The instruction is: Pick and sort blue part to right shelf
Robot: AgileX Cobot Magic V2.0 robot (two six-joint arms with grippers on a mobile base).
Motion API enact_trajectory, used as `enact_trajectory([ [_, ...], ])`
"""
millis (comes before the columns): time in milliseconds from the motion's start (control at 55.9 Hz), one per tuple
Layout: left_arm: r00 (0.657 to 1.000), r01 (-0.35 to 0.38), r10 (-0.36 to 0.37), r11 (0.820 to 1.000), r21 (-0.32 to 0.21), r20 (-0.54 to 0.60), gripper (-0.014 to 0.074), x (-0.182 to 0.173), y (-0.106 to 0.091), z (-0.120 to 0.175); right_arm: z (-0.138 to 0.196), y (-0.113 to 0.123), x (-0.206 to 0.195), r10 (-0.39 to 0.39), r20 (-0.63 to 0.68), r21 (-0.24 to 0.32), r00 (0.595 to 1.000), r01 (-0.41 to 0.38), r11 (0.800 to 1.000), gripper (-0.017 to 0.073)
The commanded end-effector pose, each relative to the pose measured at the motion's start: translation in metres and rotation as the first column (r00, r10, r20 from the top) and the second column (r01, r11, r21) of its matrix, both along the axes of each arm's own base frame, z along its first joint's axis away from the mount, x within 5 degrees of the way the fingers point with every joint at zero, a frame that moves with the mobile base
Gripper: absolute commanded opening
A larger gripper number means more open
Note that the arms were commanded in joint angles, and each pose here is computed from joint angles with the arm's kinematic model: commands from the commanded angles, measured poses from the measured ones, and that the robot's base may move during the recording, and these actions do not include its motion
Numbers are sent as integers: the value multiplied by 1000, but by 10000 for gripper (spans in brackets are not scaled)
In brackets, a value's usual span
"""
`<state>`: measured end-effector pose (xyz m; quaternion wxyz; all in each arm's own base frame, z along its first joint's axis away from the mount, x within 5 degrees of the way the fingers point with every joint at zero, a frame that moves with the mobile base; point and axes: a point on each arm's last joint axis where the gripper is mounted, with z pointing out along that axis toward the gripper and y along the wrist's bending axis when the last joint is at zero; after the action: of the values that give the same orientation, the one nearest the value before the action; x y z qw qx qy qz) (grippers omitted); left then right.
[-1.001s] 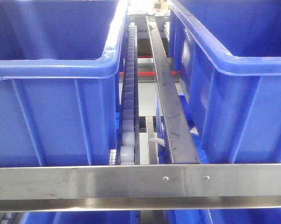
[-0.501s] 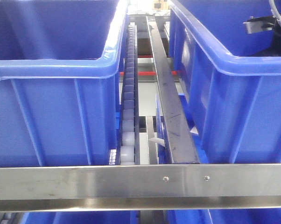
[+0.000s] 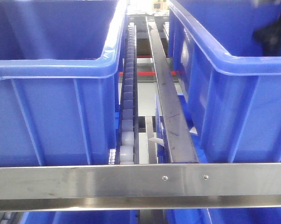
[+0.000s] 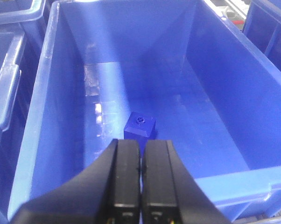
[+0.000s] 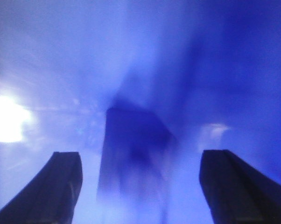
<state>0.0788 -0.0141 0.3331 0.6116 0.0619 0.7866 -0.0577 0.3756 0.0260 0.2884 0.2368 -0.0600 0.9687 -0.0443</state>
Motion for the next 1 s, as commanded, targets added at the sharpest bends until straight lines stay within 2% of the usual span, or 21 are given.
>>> enact_trajectory([
  [0, 997, -5, 7, 1000, -29, 80, 124, 0, 0, 14, 54, -4, -27, 2, 166, 15, 986, -4, 1000, 549],
  [89, 997, -4, 6, 1000, -28, 78, 124, -2, 0, 14, 67, -6, -53, 4, 220, 20, 975, -8, 1000, 405],
  [197, 995, -3, 6, 1000, -29, 100, 124, -9, 1, 15, 77, -8, -85, 9, 297, 26, 955, -18, 1000, 160],
  [286, 991, -8, 10, 1000, -17, 130, 124, -15, 3, 17, 76, -10, -110, 14, 343, 29, 939, -25, 999, 31],
  [411, 987, -15, 15, 1000, -1, 160, 124, -23, 5, 18, 65, -13, -148, 20, 400, 35, 916, -37, 999, 36],
  [679, 989, -14, 14, 1000, 2, 146, 124, -24, 5, 17, 40, -19, -236, 21, 556, 47, 831, -57, 997, 36],
  [858, 989, -14, 14, 1000, 2, 146, 124, -24, 5, 17, 27, -24, -289, 15, 676, 51, 737, -66, 996, 36],
  [965, 989, -14, 14, 1000, 2, 146, 124, -24, 5, 17, 23, -26, -314, 4, 754, 62, 657, -76, 995, 36],
  [983, 989, -14, 14, 1000, 2, 146, 124, -24, 5, 17, 24, -26, -320, 0, 775, 66, 632, -80, 995, 36],
])
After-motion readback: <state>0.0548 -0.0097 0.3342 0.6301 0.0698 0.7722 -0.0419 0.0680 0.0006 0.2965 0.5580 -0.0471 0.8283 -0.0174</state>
